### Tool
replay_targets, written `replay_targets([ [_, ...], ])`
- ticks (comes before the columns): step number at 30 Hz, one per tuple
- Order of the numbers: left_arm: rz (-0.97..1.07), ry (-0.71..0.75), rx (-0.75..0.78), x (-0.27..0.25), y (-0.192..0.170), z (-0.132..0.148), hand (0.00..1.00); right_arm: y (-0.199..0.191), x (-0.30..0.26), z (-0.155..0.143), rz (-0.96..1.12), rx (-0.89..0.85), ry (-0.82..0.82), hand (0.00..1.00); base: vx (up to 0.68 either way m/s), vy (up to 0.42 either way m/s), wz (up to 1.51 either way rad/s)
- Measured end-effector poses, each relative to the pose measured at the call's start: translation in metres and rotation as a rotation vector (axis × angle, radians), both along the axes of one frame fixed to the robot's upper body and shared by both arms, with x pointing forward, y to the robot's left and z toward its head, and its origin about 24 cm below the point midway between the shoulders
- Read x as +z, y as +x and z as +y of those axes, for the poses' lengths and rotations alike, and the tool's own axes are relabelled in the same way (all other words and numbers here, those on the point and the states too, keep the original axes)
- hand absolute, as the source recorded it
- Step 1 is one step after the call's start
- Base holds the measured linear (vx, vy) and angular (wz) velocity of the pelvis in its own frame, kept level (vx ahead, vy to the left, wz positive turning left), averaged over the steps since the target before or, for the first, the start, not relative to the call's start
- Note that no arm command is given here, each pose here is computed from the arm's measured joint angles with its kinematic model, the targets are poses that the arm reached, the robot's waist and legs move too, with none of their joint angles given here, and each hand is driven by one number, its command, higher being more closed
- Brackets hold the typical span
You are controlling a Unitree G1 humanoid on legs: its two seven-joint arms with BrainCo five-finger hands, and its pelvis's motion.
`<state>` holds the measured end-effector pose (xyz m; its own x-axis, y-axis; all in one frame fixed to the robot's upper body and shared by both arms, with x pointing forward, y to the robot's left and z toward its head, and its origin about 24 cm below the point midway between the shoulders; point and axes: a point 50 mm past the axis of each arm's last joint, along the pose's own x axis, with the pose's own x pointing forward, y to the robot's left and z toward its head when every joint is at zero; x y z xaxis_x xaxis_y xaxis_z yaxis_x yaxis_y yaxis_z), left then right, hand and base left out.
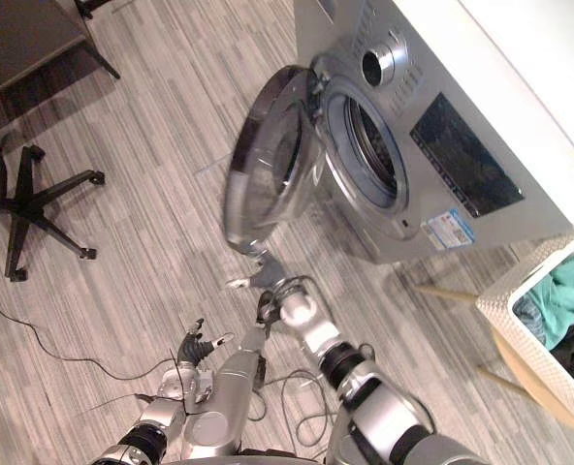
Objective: Pick up the laundry basket with both hands and put the clothes into the washing machine.
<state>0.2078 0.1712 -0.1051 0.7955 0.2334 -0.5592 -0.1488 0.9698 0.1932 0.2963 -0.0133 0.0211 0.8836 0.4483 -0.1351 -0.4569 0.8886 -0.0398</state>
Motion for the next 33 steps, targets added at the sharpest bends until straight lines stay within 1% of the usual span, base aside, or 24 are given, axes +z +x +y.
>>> replay_targets([
  [3,0.024,0.018,0.021,-0.004,-0.008,0.009,0.00,-0.011,-0.010,-0.018,0.043,-0.056,0.082,0.00,0.08,-0.045,-0.16],
  [5,0.030,0.040,0.006,-0.004,-0.007,0.012,0.00,-0.016,-0.022,-0.050,0.069,-0.157,0.099,0.00,0.01,-0.010,-0.26],
  [6,0.033,0.043,0.002,-0.004,-0.007,0.012,0.00,-0.018,-0.025,-0.059,0.075,-0.185,0.098,0.00,-0.05,-0.007,-0.23],
  [8,0.044,0.054,-0.019,-0.005,-0.005,0.013,0.00,-0.032,-0.040,-0.090,0.116,-0.288,0.093,0.00,-0.09,-0.030,-0.38],
  [9,0.046,0.053,-0.024,-0.005,-0.003,0.013,0.00,-0.037,-0.046,-0.097,0.136,-0.316,0.091,0.00,-0.13,-0.037,-0.47],
  [11,0.038,0.054,-0.020,0.000,0.009,0.014,0.00,-0.056,-0.064,-0.124,0.205,-0.413,0.076,0.00,-0.18,-0.044,-0.51],
  [15,0.038,0.063,0.041,0.005,0.021,0.031,0.00,-0.082,-0.084,-0.144,0.287,-0.475,0.055,0.00,-0.13,-0.065,-0.56],
  [16,0.019,0.064,0.066,0.012,0.030,0.037,0.00,-0.091,-0.090,-0.149,0.313,-0.485,0.041,0.00,-0.08,-0.058,-0.65],
  [18,-0.030,0.071,0.119,0.027,0.047,0.055,0.00,-0.099,-0.095,-0.151,0.342,-0.487,0.051,0.00,-0.07,-0.065,-0.53],
  [19,-0.073,0.084,0.154,0.041,0.059,0.070,0.00,-0.104,-0.097,-0.149,0.361,-0.480,0.071,0.00,-0.03,-0.044,-0.37],
  [20,-0.101,0.093,0.173,0.050,0.066,0.079,0.00,-0.106,-0.098,-0.148,0.369,-0.475,0.079,0.00,-0.02,-0.052,-0.47],
  [22,-0.215,0.139,0.234,0.090,0.091,0.112,0.00,-0.113,-0.102,-0.145,0.397,-0.474,0.102,0.00,0.00,-0.056,-0.41],
  [25,-0.356,0.139,0.315,0.137,0.114,0.138,0.00,-0.115,-0.104,-0.143,0.412,-0.470,0.133,0.00,0.02,-0.048,-0.18],
  [27,-0.406,0.120,0.351,0.153,0.121,0.146,0.00,-0.115,-0.104,-0.140,0.414,-0.474,0.152,0.00,0.04,-0.047,-0.21],
  [28,-0.433,0.099,0.391,0.165,0.124,0.155,0.00,-0.115,-0.104,-0.135,0.421,-0.475,0.179,0.00,0.05,-0.043,-0.30],
  [30,-0.460,0.073,0.418,0.173,0.126,0.160,0.00,-0.115,-0.104,-0.131,0.424,-0.475,0.199,0.00,0.05,-0.041,-0.22],
  [31,-0.503,0.019,0.453,0.185,0.132,0.161,0.00,-0.114,-0.102,-0.129,0.420,-0.473,0.210,0.00,0.04,-0.044,-0.13],
  [33,-0.542,-0.032,0.489,0.198,0.138,0.164,0.00,-0.113,-0.100,-0.126,0.413,-0.472,0.227,0.00,0.03,-0.030,-0.10],
])
